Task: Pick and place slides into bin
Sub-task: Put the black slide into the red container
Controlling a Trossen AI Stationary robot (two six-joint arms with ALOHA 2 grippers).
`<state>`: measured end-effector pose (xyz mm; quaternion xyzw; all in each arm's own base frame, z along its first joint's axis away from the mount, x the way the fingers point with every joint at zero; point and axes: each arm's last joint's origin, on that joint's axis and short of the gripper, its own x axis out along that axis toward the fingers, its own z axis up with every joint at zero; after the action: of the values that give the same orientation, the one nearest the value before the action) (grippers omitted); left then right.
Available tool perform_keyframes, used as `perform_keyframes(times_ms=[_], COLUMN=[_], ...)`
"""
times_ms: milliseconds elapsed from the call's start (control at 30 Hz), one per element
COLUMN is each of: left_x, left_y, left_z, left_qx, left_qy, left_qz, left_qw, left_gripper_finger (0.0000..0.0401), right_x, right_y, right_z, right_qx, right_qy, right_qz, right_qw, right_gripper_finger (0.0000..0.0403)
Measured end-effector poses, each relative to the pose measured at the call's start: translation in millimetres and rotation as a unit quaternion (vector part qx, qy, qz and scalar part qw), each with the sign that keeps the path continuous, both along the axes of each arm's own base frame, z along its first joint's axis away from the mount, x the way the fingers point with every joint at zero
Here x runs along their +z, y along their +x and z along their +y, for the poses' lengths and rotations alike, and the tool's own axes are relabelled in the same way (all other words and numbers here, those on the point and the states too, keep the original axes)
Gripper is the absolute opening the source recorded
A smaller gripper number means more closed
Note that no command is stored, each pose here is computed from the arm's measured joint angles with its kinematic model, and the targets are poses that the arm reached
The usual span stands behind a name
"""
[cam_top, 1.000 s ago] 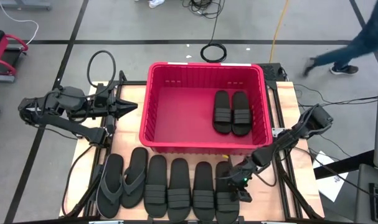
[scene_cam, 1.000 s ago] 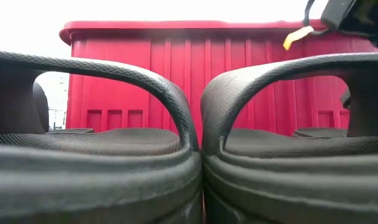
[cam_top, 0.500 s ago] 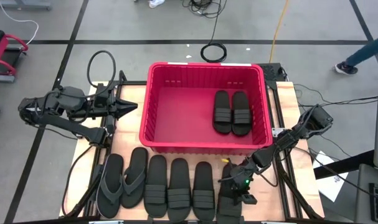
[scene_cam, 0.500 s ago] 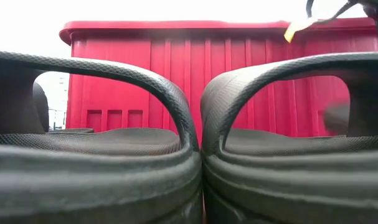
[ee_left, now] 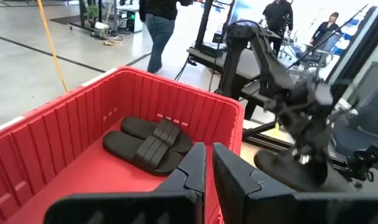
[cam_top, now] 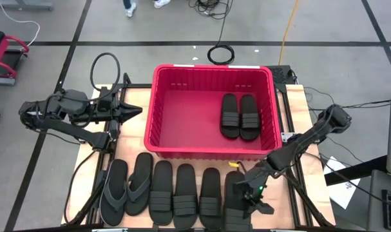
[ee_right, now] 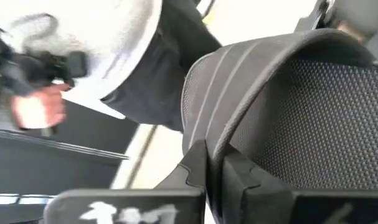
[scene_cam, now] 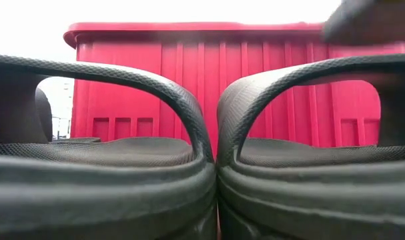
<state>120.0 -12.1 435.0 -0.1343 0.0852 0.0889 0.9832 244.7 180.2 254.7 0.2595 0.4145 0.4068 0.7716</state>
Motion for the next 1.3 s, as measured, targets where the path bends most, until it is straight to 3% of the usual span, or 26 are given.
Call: perform_keyframes(times_ms=[200, 333, 633, 733, 967, 1167, 1300], left_x=[-3, -4, -4, -4, -4, -7, -10], left_y=[0, -1, -1, -1, -1, -2, -3], left_z=[0, 0, 0, 0, 0, 0, 1], left_qx=[-0.008, -0.008, -0.007, -0.008, -0.007, -0.005, 0.010], left_qy=[0.004, 0.005, 0.006, 0.008, 0.009, 0.010, 0.017], left_qz=[0.014, 0.020, 0.020, 0.021, 0.022, 0.038, 0.057], left_qw=[1.000, 1.000, 1.000, 1.000, 1.000, 0.999, 0.998], left_gripper_finger=[0.0026, 0.0026, 0.0026, 0.0026, 0.0026, 0.0026, 0.0026], right_x=[72, 116, 192, 202, 203, 193, 183], right_y=[6, 13, 3, -6, -21, -21, -14], right_z=[-8, -30, -109, -142, -207, -242, -261], right_qx=[-0.004, -0.044, -0.185, -0.234, -0.343, -0.365, -0.339], right_qy=[-0.050, -0.059, -0.172, -0.225, -0.336, -0.368, -0.379], right_qz=[-0.046, -0.069, -0.172, -0.190, -0.163, -0.118, -0.104], right_qw=[0.998, 0.995, 0.952, 0.926, 0.862, 0.847, 0.855], right_gripper_finger=[0.0003, 0.0003, 0.0006, 0.0006, 0.0004, 0.0003, 0.0003])
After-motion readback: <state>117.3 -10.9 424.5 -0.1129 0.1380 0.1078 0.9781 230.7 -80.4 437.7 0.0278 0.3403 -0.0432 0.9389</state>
